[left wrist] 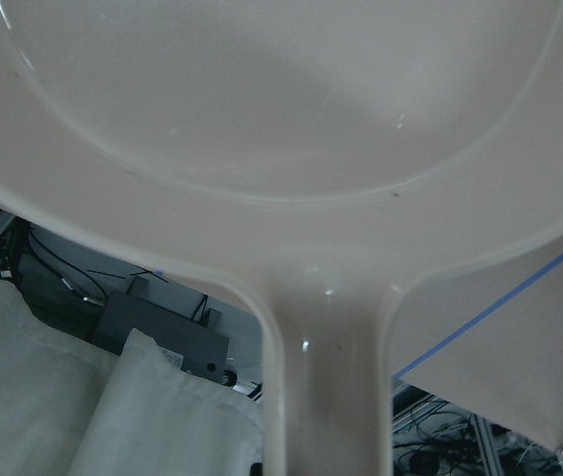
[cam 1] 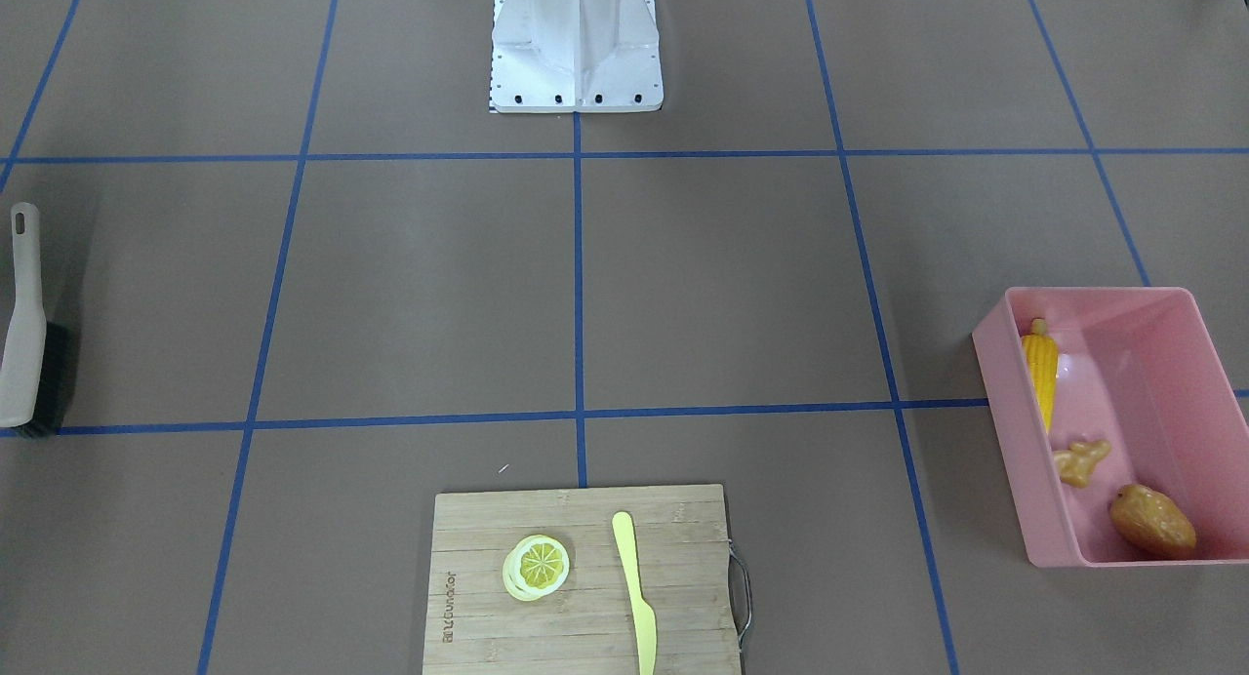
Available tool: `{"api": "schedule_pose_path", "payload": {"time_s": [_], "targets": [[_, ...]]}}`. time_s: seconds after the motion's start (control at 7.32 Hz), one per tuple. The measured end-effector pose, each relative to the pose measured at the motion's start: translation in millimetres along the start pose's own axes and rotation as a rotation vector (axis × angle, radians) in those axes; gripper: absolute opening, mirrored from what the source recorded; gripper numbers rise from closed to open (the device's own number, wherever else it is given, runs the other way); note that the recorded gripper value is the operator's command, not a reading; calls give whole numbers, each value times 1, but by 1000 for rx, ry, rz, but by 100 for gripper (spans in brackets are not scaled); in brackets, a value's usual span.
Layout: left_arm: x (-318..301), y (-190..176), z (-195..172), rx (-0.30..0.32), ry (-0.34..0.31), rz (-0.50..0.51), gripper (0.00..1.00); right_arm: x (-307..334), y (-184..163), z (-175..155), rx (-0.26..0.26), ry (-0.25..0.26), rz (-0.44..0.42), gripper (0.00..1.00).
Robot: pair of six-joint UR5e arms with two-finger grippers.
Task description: Sweep and dump trash into bin
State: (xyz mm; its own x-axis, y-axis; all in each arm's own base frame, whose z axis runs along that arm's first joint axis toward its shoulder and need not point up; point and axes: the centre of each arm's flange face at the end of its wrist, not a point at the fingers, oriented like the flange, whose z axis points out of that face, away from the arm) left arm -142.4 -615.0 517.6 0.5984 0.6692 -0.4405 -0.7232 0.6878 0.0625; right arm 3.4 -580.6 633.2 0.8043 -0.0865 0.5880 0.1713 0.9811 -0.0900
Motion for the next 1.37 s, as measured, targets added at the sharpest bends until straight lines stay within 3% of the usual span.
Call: {"api": "schedule_pose_path", "payload": {"time_s": [0.27,0.68,0.96,1.37], "targets": [[9,3,-13,118,71,-112,0,50,47,-1,38,-10,62,100],[36,1,-37,248,122,-254,0,55,61,-9,60,-2,75,100],[62,0,-57,329,136,-246,0,57,63,-5,54,-5,81,100],[126,-16,-84,368,136,-165,0,57,64,-3,52,-16,83,100]]}}
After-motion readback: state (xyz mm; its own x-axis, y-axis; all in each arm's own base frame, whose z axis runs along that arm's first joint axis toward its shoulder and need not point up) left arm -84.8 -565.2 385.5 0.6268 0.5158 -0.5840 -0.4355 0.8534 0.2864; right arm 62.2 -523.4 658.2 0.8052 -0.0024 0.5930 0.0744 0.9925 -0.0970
